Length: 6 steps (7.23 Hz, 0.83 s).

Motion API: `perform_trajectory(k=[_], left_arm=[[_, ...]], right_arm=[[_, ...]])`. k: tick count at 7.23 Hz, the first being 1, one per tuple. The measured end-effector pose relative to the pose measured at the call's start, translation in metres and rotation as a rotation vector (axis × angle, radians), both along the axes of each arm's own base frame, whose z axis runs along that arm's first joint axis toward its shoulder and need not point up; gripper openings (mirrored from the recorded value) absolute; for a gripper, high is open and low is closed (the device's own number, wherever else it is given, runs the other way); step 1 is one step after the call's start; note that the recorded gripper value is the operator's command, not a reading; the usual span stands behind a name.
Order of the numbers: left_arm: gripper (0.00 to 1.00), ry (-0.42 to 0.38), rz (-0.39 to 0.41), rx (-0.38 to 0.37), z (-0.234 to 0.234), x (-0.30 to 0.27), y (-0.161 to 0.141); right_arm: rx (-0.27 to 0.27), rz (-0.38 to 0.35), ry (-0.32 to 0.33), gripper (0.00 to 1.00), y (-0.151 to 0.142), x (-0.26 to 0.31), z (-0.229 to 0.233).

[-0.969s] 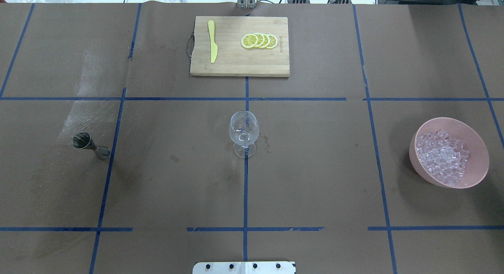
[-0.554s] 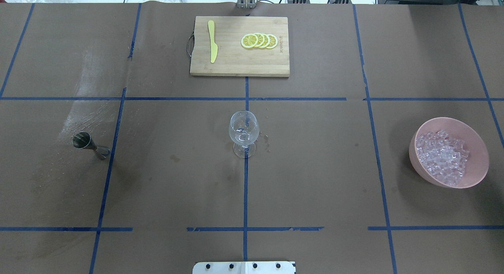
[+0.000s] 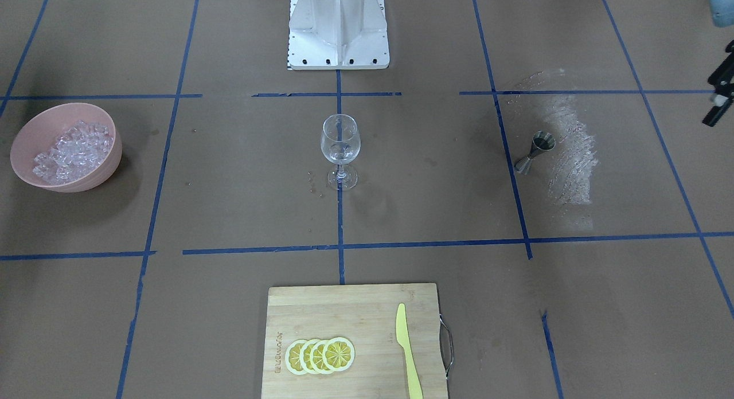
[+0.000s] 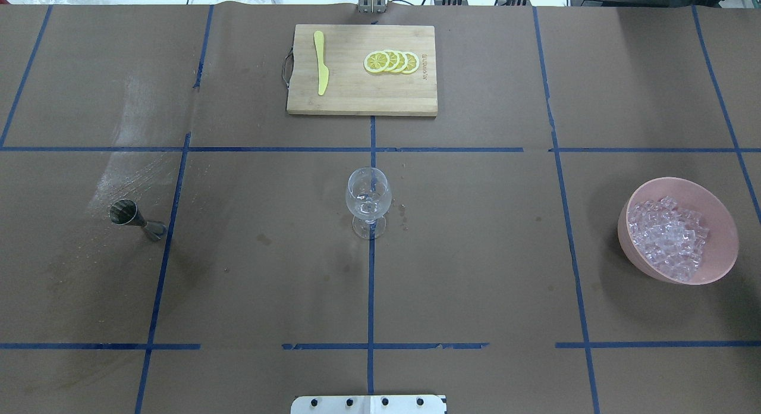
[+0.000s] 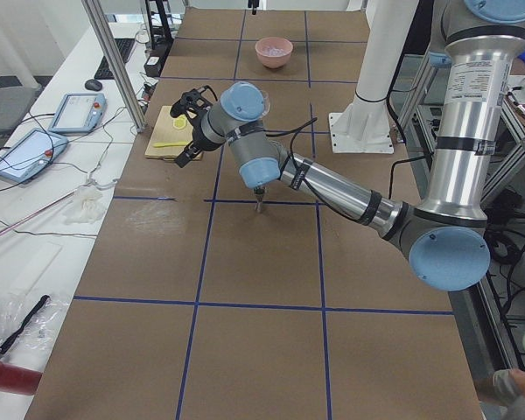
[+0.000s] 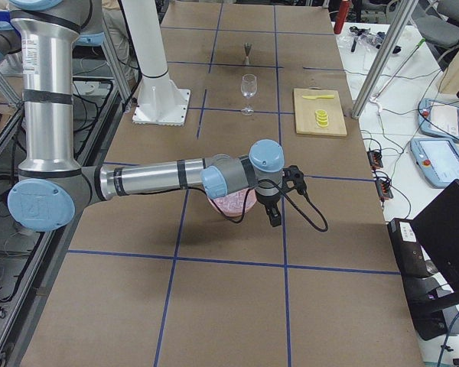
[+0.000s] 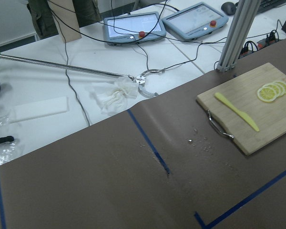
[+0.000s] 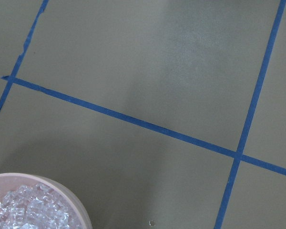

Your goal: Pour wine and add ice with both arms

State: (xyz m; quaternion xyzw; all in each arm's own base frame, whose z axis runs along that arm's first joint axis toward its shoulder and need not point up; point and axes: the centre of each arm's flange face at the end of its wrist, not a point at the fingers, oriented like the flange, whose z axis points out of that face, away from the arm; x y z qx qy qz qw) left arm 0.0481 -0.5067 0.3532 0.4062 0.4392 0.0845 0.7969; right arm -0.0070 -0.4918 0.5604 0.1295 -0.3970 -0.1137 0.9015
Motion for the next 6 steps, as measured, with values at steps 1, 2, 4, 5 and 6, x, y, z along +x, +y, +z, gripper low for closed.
perform_trajectory(k=[1,2,4,5,6], left_arm=[[1.0,0.03,-0.05,-0.02,-0.011,0.042,0.01],[1.0,0.052,-0.116,-0.046,-0.016,0.083,0.029],[1.0,0.094,-0.229,-0.094,-0.011,0.133,0.079],[1.0,0.11,-0.284,-0.1,0.001,0.149,0.101],[1.0,0.125,-0.342,-0.111,0.015,0.166,0.12]], right_arm=[[-0.004,0.004,-0.001,1.0,0.0,0.0,0.0],[-0.006,0.006,-0.002,1.0,0.0,0.0,-0.001],[-0.007,0.008,-0.002,1.0,0.0,0.0,-0.001],[-0.006,0.008,-0.002,1.0,0.0,0.0,-0.001],[-0.006,0.008,-0.002,1.0,0.0,0.0,-0.001]])
